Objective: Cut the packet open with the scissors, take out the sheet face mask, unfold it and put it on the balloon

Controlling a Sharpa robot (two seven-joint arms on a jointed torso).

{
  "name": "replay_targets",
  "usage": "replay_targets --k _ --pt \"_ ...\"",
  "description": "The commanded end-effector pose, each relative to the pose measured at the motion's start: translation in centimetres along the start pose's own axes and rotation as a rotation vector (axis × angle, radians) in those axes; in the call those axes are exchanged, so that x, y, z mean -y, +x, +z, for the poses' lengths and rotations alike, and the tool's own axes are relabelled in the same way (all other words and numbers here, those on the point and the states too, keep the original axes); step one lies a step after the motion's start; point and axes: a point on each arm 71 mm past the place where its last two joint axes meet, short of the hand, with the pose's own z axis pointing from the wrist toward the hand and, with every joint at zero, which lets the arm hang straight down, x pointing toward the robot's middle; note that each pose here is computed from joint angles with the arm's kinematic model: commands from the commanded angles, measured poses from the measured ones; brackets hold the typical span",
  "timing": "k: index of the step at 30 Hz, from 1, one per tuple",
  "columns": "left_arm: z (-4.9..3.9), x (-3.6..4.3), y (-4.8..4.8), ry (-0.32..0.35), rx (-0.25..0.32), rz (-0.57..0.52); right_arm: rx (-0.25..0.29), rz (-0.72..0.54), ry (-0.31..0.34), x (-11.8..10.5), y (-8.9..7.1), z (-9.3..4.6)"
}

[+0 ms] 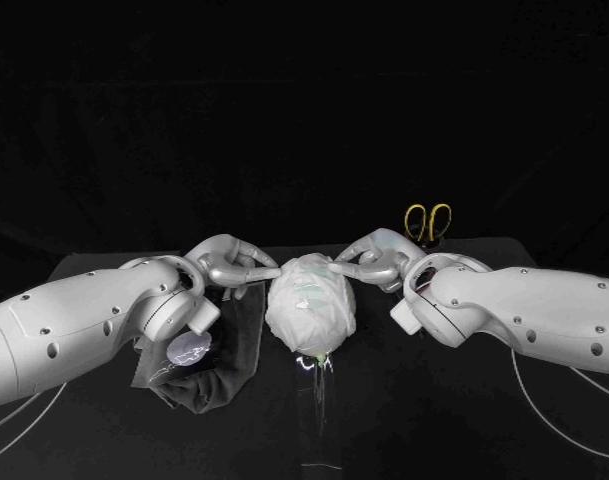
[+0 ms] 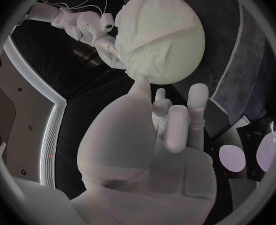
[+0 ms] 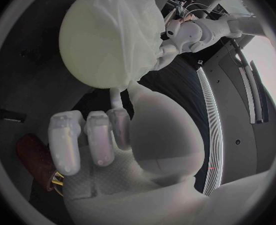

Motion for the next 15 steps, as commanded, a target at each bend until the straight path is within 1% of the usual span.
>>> replay_targets --k 1,15 --pt "0.10 0.07 0.27 -0.001 -0.019 -0.007 0.001 -0.060 0.001 0.12 0.04 0.06" --pt "0.29 0.20 0.61 0.005 -0.024 -0.007 -0.002 -0.075 -0.007 0.03 0.44 0.01"
